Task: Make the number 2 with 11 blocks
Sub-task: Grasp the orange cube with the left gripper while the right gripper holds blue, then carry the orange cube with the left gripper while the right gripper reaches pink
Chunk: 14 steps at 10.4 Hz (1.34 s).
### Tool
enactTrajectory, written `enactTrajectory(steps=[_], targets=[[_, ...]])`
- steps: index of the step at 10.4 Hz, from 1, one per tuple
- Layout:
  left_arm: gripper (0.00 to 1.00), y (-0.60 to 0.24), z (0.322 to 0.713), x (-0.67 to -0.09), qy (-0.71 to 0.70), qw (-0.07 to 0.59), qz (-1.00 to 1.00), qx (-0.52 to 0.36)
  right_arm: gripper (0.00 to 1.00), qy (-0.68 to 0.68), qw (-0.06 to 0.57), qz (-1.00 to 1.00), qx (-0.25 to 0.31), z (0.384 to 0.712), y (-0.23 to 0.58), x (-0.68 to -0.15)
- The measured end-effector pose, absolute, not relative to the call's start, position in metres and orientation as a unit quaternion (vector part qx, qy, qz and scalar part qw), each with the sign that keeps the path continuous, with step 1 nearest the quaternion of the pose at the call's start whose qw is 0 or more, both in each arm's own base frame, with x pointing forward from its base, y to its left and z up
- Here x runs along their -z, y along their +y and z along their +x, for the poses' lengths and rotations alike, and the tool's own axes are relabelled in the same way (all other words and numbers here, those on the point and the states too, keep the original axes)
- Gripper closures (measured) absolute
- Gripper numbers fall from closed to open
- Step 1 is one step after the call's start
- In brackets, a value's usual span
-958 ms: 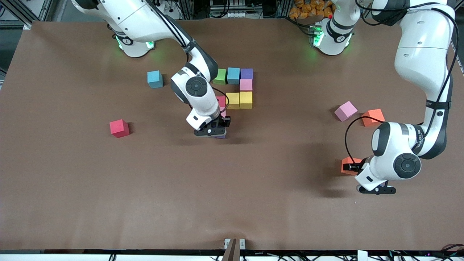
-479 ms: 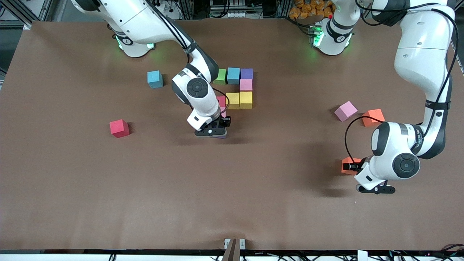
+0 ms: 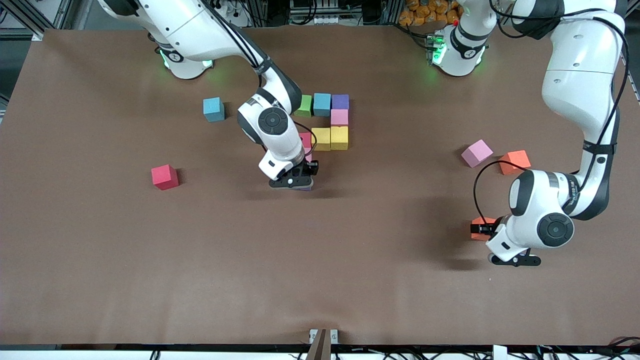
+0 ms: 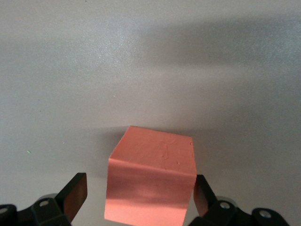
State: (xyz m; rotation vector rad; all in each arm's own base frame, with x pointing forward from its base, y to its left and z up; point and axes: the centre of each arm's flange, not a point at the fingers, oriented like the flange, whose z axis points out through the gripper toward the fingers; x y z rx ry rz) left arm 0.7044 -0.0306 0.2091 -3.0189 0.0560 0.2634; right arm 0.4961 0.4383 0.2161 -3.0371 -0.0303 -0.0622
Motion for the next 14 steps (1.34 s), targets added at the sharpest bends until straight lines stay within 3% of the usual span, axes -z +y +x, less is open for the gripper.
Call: enactTrajectory(steps=[2, 3, 4, 5, 6, 7, 14], targets=[[0.0, -0.0308, 0.7044, -0.2079, 0.019, 0.055, -0.995, -0.087, 0.48, -0.01, 0.051, -0.998, 0.02, 0.4961, 0.4382, -0.2156], [0.11, -0.0311, 0.7045, -0.2078, 0.019, 0.055, -0.995, -0.086, 0.48, -0.01, 0.051, -0.998, 0.02, 0.4959, 0.4381, -0.215], [0.18, -0.0317, 0.7046, -0.2078, 0.019, 0.055, -0.995, -0.086, 0.48, -0.01, 0.05, -0.998, 0.019, 0.4956, 0.4382, -0.2143], [0.19, -0.0325, 0.7046, -0.2079, 0.02, 0.054, -0.995, -0.086, 0.48, -0.01, 0.05, -0.999, 0.018, 0.4955, 0.438, -0.2138], [0.32, -0.0335, 0.7048, -0.2085, 0.02, 0.054, -0.995, -0.085, 0.48, -0.01, 0.049, -0.999, 0.017, 0.4954, 0.4377, -0.2135], [0.37, -0.0338, 0.7051, -0.2094, 0.021, 0.054, -0.995, -0.084, 0.48, -0.01, 0.048, -0.999, 0.016, 0.4951, 0.4375, -0.2132], [0.4, -0.0366, 0.7057, -0.2106, 0.001, 0.05, -0.995, -0.082, 0.48, -0.013, 0.045, -0.999, 0.013, 0.4916, 0.4388, -0.2112]])
